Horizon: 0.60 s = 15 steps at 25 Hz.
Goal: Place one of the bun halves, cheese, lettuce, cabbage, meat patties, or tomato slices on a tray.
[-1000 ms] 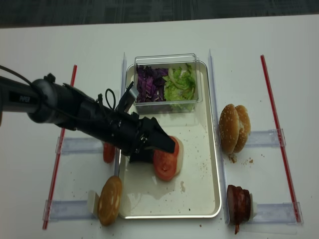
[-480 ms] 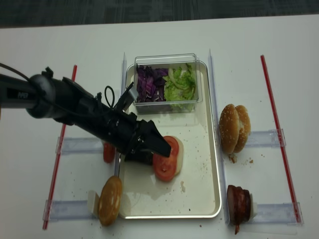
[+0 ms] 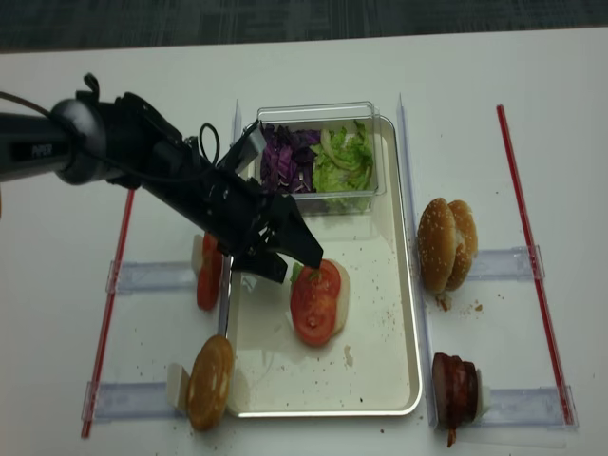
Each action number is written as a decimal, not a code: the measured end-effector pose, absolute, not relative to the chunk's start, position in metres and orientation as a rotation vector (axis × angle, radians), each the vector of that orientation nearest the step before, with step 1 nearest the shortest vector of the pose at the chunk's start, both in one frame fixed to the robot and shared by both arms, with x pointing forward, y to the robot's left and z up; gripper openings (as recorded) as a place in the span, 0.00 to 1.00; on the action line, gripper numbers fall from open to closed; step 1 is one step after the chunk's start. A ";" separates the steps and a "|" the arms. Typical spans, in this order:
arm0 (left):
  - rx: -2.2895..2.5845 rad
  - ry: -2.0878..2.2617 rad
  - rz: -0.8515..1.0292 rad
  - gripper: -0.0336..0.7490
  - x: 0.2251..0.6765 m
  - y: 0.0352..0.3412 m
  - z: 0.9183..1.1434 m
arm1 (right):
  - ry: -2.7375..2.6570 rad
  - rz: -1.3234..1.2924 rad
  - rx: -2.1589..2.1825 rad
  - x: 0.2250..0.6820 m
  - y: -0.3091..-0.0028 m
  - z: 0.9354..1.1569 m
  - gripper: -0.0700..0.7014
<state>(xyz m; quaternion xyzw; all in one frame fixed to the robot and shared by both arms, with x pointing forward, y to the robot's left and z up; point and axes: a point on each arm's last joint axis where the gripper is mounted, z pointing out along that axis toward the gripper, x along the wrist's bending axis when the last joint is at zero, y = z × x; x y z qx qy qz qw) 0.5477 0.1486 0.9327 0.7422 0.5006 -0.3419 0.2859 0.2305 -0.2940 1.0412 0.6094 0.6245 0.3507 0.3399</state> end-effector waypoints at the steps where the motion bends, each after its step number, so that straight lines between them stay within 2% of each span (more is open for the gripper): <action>1: 1.989 1.335 -0.898 0.82 0.551 0.148 0.936 | 1.626 0.913 1.586 0.231 -0.294 1.041 0.67; 5: 2.040 1.346 -0.835 0.82 0.562 0.149 0.950 | 1.626 0.913 1.586 0.231 -0.294 1.041 0.67; 15: 2.207 1.447 -0.541 0.82 0.581 0.163 1.006 | 1.626 0.913 1.586 0.231 -0.294 1.041 0.67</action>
